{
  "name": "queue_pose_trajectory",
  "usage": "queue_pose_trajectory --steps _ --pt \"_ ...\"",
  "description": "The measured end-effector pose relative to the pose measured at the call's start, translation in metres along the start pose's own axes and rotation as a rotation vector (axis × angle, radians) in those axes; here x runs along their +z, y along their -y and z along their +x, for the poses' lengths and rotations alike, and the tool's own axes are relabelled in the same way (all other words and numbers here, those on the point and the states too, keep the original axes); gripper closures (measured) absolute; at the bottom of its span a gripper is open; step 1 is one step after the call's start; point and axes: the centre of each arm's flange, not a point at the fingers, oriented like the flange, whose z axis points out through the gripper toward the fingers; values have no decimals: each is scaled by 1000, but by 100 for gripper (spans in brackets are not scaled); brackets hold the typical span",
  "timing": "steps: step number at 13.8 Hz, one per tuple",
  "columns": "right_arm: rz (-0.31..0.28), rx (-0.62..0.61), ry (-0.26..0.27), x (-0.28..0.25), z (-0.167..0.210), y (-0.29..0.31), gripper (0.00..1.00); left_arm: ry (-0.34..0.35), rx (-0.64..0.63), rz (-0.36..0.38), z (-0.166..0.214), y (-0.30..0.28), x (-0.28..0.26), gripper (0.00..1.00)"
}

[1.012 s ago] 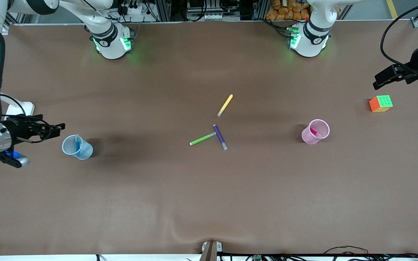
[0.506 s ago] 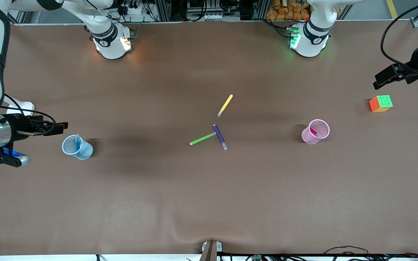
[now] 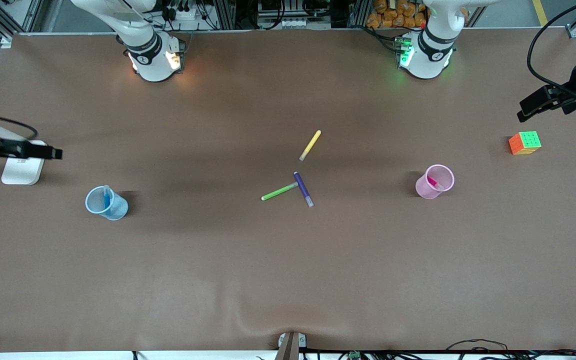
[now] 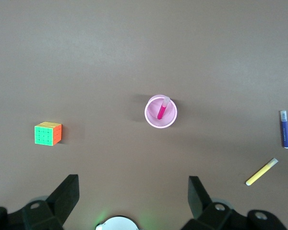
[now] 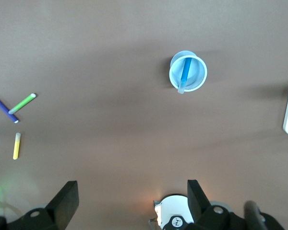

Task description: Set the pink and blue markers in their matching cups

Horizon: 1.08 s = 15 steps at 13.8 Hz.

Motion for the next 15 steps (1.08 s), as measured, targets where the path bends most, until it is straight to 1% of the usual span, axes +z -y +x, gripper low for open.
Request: queue_pose_trajectory --steps 4,7,9,10,12,15 --pt "-2 -101 -59 -20 -24 -9 0 1 3 0 0 0 0 0" --pt "2 -129 -142 -18 -39 -25 0 3 4 1 0 0 0 0" --pt "0 -135 -183 -7 -57 -28 0 3 4 1 0 0 0 0" --pt "-19 -142 -195 -1 -66 -25 0 3 4 1 0 0 0 0" --pt "-65 -163 -201 9 -80 -14 0 3 4 1 0 0 0 0" --pt "-84 -191 -199 15 -82 -11 0 2 2 0 -1 1 0 0"
